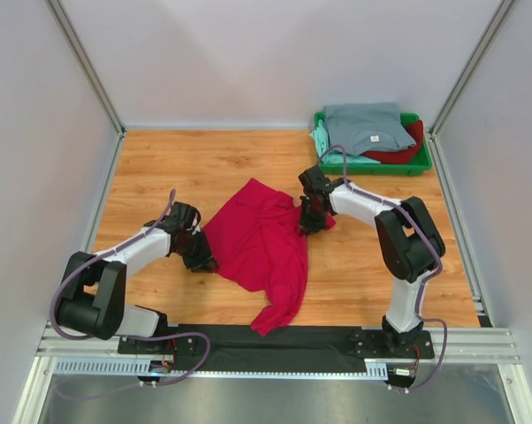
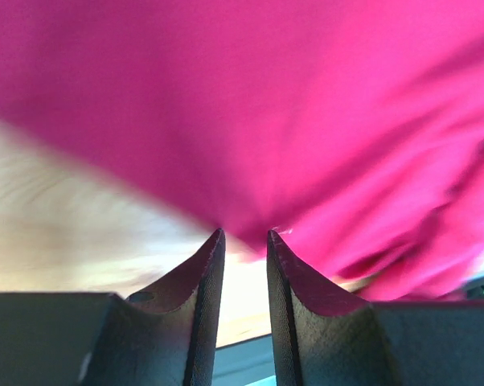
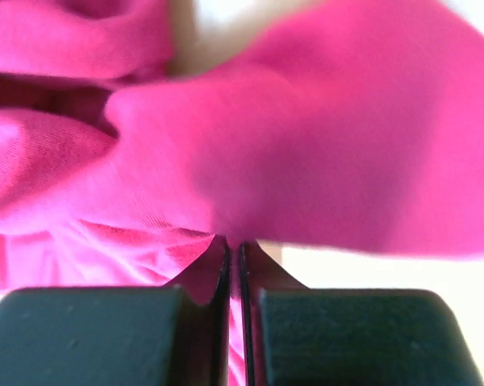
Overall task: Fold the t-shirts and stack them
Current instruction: Flatten the tshirt out
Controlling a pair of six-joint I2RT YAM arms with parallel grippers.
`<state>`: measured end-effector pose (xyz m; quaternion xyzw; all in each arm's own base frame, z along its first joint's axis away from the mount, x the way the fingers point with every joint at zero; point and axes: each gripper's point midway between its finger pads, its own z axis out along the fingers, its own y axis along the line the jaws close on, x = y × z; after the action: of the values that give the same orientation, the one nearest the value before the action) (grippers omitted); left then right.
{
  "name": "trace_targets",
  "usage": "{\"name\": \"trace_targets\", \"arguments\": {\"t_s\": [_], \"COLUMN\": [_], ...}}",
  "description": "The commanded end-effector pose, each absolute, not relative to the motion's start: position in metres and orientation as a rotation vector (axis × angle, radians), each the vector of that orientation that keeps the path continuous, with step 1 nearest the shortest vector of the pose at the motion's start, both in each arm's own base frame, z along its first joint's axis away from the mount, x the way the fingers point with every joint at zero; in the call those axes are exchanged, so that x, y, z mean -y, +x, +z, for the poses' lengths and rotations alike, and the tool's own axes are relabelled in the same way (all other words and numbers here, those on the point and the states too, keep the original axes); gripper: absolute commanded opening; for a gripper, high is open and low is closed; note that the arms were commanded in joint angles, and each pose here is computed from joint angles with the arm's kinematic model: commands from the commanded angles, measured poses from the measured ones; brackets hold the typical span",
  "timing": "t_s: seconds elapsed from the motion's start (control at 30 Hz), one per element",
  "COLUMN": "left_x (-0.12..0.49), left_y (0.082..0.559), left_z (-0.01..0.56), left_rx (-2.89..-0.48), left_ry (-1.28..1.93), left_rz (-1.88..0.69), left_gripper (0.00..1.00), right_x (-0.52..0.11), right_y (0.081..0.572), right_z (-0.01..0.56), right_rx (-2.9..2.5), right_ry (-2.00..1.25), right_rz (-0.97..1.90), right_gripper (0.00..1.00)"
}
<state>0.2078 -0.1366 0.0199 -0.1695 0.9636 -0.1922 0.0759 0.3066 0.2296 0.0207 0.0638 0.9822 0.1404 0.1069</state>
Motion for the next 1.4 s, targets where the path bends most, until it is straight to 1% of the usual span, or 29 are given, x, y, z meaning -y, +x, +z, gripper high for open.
{"name": "trace_targets", "arguments": {"t_s": [0.0,0.03,0.07,0.1,0.13,0.2,0.23,0.27,0.3,0.33,0.37,0.43,0.47,0.5,0.57,0.6,0.73,0.77,0.8,0.9,0.97,1.1,1.13,1.27,1.37], "left_x": [0.124,0.122,0.122,0.122,0.124,0.126,0.128,0.129,0.129,0.131,0.131,0.130,0.131,0.133,0.137,0.139,0.143,0.144,0.144,0.147,0.148,0.148,0.148,0.142,0.138], "left_y": [0.199,0.198,0.195,0.194,0.194,0.196,0.199,0.201,0.203,0.207,0.209,0.209,0.211,0.213,0.217,0.220,0.230,0.234,0.237,0.243,0.251,0.257,0.260,0.262,0.262], "left_z": [0.017,0.018,0.016,0.017,0.020,0.026,0.035,0.044,0.051,0.066,0.073,0.085,0.090,0.093,0.094,0.093,0.074,0.072,0.070,0.054,0.054,0.043,0.043,0.034,0.027], "left_rx": [-2.875,-2.867,-2.876,-2.875,-2.873,-2.865,-2.837,-2.818,-2.792,-2.736,-2.711,-2.667,-2.652,-2.637,-2.627,-2.623,-2.677,-2.678,-2.686,-2.739,-2.733,-2.775,-2.772,-2.797,-2.818], "left_ry": [-0.619,-0.621,-0.610,-0.601,-0.587,-0.538,-0.509,-0.466,-0.444,-0.407,-0.381,-0.358,-0.345,-0.332,-0.317,-0.319,-0.329,-0.330,-0.341,-0.369,-0.369,-0.393,-0.393,-0.423,-0.443], "left_rz": [-0.543,-0.544,-0.541,-0.548,-0.571,-0.591,-0.617,-0.628,-0.642,-0.666,-0.673,-0.680,-0.690,-0.704,-0.739,-0.744,-0.743,-0.743,-0.741,-0.747,-0.747,-0.719,-0.712,-0.652,-0.606], "left_gripper": [0.34,0.34,0.34,0.34,0.34,0.34,0.34,0.36,0.38,0.42,0.47,0.54,0.59,0.60,0.64,0.64,0.61,0.59,0.58,0.54,0.50,0.49,0.50,0.57,0.57], "right_x": [-0.172,-0.167,-0.160,-0.157,-0.158,-0.156,-0.158,-0.158,-0.159,-0.161,-0.158,-0.162,-0.162,-0.158,-0.153,-0.147,-0.140,-0.138,-0.136,-0.137,-0.137,-0.140,-0.141,-0.140,-0.137], "right_y": [0.378,0.390,0.394,0.399,0.415,0.409,0.406,0.394,0.386,0.376,0.356,0.332,0.326,0.306,0.299,0.291,0.285,0.285,0.286,0.286,0.287,0.286,0.287,0.282,0.281], "right_z": [0.044,0.052,0.055,0.058,0.079,0.093,0.111,0.112,0.116,0.137,0.123,0.123,0.136,0.118,0.123,0.112,0.108,0.105,0.103,0.093,0.088,0.078,0.077,0.071,0.070], "right_rx": [-2.764,-2.750,-2.763,-2.767,-2.715,-2.723,-2.696,-2.717,-2.723,-2.685,-2.728,-2.740,-2.686,-2.734,-2.682,-2.703,-2.702,-2.707,-2.716,-2.743,-2.755,-2.787,-2.788,-2.817,-2.814], "right_ry": [0.124,0.113,0.051,0.027,0.003,-0.033,-0.023,-0.022,-0.013,-0.015,-0.016,-0.009,-0.004,-0.004,-0.002,0.010,0.056,0.075,0.098,0.177,0.231,0.378,0.388,0.421,0.423], "right_rz": [0.118,0.111,0.086,0.076,0.062,0.048,0.078,0.083,0.103,0.154,0.154,0.259,0.308,0.320,0.340,0.331,0.366,0.364,0.371,0.402,0.420,0.490,0.495,0.496,0.484], "right_gripper": [0.00,0.02,0.07,0.23,0.30,0.39,0.41,0.42,0.48,0.50,0.52,0.57,0.57,0.57,0.59,0.59,0.56,0.54,0.47,0.35,0.35,0.47,0.48,0.49,0.48]}}
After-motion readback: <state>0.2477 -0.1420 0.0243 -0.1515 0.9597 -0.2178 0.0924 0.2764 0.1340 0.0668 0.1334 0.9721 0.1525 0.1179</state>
